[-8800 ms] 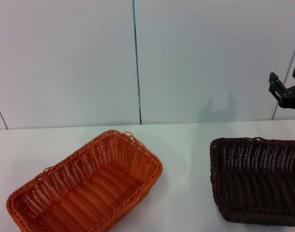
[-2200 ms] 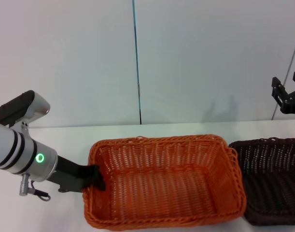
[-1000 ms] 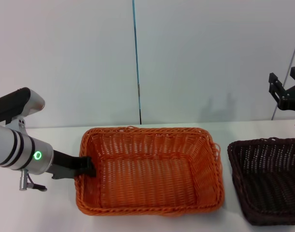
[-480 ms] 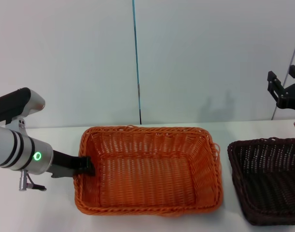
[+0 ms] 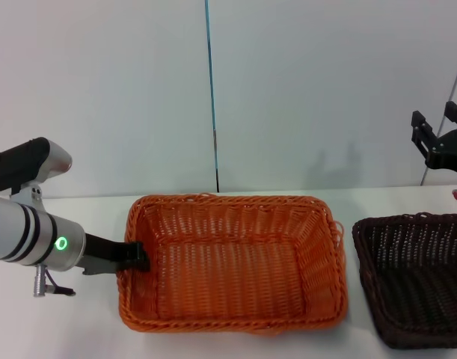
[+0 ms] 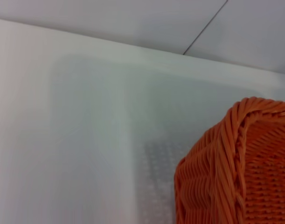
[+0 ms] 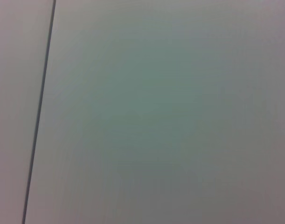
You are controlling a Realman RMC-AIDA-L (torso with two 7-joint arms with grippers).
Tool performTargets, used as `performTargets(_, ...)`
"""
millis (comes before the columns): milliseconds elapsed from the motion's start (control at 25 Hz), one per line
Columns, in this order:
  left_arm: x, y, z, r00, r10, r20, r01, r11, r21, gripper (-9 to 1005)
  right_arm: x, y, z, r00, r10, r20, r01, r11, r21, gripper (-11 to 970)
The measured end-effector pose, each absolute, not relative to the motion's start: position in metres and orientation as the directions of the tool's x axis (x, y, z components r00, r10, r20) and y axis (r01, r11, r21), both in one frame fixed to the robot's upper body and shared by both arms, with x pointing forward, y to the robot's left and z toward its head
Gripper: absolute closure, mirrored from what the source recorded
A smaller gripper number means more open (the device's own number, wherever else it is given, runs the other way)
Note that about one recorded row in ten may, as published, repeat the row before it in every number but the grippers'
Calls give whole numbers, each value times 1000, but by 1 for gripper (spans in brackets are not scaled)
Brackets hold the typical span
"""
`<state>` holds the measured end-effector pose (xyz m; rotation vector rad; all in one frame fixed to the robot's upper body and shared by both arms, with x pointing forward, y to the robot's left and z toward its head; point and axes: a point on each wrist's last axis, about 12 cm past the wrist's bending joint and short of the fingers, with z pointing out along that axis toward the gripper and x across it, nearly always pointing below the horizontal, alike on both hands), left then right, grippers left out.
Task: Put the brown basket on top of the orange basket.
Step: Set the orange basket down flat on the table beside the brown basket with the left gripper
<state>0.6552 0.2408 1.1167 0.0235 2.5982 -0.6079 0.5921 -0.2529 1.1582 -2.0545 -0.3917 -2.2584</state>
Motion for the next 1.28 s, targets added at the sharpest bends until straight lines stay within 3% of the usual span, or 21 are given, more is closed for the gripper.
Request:
performTargets(920, 648, 241, 1101, -884, -121, -451, 90, 904, -419, 853, 591, -253, 1158, -106, 134, 985, 215, -964, 154, 460)
performTargets(1280, 648, 233, 1096, -862, -85, -500, 133, 913, -385, 860, 590, -252, 1157, -109, 134, 985, 217, -964, 155, 459)
